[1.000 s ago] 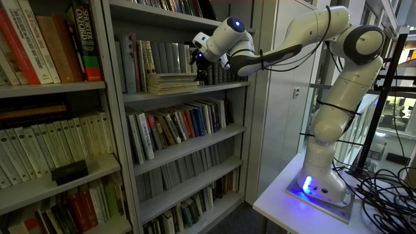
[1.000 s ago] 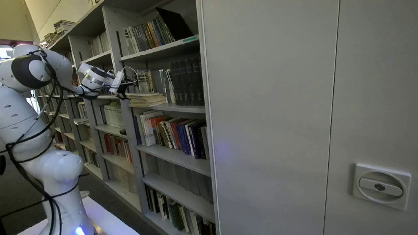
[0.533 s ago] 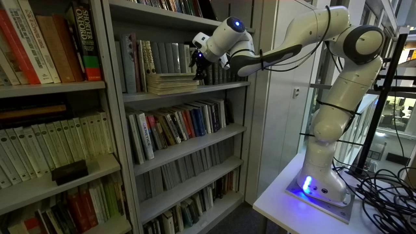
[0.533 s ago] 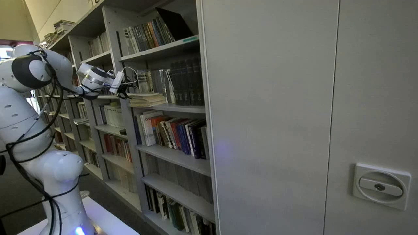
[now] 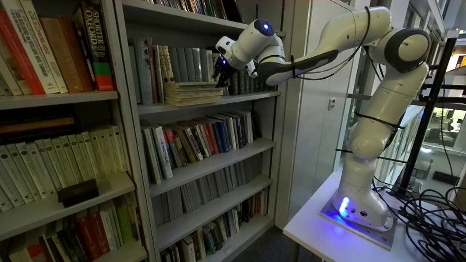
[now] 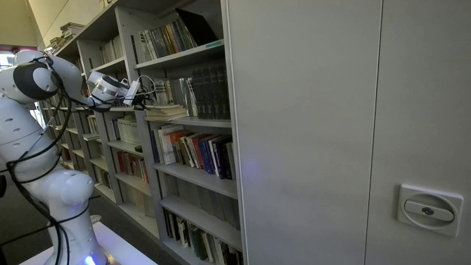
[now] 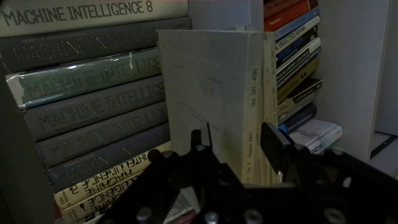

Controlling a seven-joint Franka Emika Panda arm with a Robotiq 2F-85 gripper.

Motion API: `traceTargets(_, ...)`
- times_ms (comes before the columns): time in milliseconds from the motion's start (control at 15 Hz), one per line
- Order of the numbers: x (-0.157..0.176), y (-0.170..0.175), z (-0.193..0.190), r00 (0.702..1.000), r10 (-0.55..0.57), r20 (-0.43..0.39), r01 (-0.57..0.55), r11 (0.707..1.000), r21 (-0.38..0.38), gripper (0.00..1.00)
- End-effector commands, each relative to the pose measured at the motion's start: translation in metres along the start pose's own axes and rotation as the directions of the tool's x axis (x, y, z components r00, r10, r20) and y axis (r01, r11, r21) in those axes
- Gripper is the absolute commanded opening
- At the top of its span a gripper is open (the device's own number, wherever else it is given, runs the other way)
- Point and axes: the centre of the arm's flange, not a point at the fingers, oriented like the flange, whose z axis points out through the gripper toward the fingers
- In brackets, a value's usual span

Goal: Pick up the book on top of the pile of books on the bookshelf and then put it on top of the books that are arranged on the shelf

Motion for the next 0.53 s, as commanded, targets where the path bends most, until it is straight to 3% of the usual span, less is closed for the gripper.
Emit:
traceTargets(0, 0.003, 0.0119, 0.0006, 1.0, -0.008, -0.013, 0.008, 1.0, -0.028, 0.43)
traceTargets(67, 0.003, 0.0125, 0.0003, 1.0, -0.008, -0.013, 0.008, 1.0, -0.029, 0.26)
traceTargets(333, 0.0031, 0.0152, -0.0001, 1.0, -0.005, -0.013, 0.005, 0.999, -0.032, 0.0)
traceTargets(467, 0.0031, 0.0176, -0.0009, 1.0, -0.002, -0.015, 0.001, 0.999, -0.035, 0.01)
